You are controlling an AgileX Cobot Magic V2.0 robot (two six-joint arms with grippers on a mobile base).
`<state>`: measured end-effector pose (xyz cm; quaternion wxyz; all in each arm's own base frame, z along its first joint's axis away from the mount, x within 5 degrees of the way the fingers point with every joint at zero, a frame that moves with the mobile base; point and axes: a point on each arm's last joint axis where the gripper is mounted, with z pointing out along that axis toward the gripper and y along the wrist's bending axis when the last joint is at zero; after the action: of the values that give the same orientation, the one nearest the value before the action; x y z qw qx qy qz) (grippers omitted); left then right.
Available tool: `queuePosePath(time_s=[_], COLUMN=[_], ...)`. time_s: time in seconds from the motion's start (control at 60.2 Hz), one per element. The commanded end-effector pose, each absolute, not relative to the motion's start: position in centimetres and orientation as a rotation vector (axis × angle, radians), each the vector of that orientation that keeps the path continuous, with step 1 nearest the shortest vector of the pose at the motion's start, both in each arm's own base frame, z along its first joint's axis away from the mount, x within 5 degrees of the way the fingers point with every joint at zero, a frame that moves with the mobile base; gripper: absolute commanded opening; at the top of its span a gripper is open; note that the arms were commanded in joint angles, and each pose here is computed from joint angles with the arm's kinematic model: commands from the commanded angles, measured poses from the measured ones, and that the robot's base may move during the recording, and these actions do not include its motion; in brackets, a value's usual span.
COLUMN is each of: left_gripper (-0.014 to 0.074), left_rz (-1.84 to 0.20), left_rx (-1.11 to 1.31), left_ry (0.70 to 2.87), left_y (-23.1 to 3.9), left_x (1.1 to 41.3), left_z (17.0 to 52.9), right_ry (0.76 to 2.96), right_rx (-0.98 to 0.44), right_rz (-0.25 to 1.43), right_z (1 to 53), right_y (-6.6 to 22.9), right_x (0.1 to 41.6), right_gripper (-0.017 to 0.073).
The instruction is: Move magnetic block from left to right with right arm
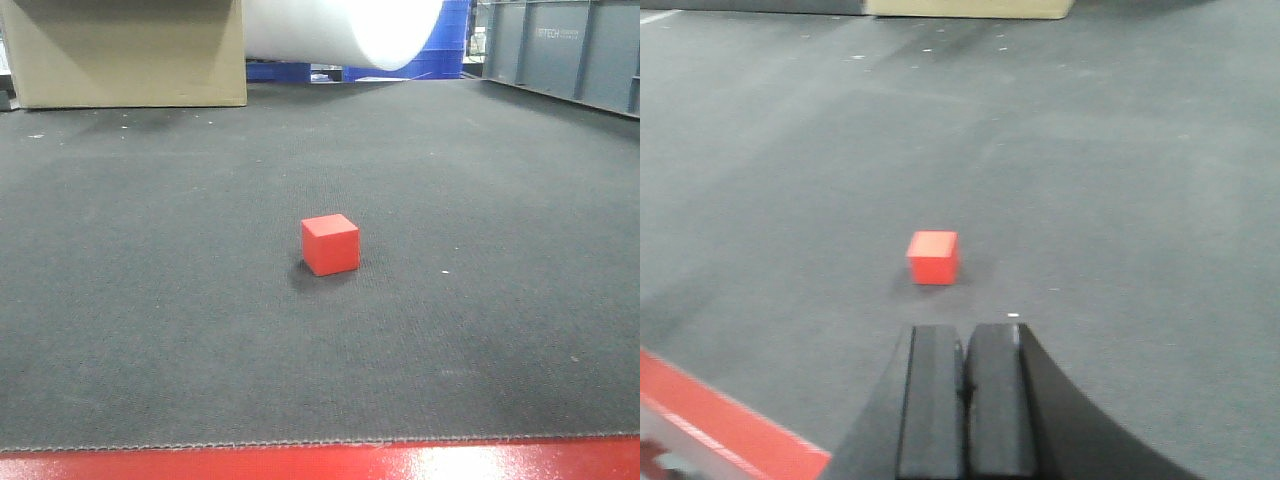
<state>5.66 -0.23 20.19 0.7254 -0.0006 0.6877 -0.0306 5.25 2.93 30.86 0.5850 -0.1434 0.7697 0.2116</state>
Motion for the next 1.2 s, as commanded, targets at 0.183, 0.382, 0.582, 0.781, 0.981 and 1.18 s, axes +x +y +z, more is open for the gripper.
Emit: queuePosePath(time_s=[0.183, 0.382, 0.582, 0.781, 0.981, 1.18], left_gripper=[-0.0116, -0.0116, -0.0115, -0.0116, -0.0116, -0.0116], left_rz=[-0.077, -0.077, -0.077, -0.077, -0.077, -0.077], left_rx=[-0.001, -0.001, -0.001, -0.001, -0.001, -0.001], left_ry=[1.422, 1.422, 1.422, 1.422, 1.424, 1.424], left_y=[-0.3, -0.3, -0.3, -0.3, -0.3, -0.3], left_x=[5.5, 5.5, 5.5, 5.5, 5.5, 5.5], left_z=[20.7, 20.7, 20.7, 20.7, 20.7, 20.7], right_ry=[1.596, 1.509, 1.489, 1.441, 1.436, 1.435], right_rx=[-0.195, -0.024, 0.055, 0.068, 0.081, 0.088], right_rz=[0.251, 0.069, -0.015, -0.019, -0.005, 0.003], right_z=[31.2, 28.1, 24.0, 20.9, 21.0, 21.0], right_y=[1.7, 0.3, -0.2, -0.3, -0.3, -0.3], right_x=[5.8, 4.9, 4.6, 5.5, 5.4, 5.4], right_gripper=[0.0057, 0.0057, 0.0057, 0.0057, 0.0057, 0.0057])
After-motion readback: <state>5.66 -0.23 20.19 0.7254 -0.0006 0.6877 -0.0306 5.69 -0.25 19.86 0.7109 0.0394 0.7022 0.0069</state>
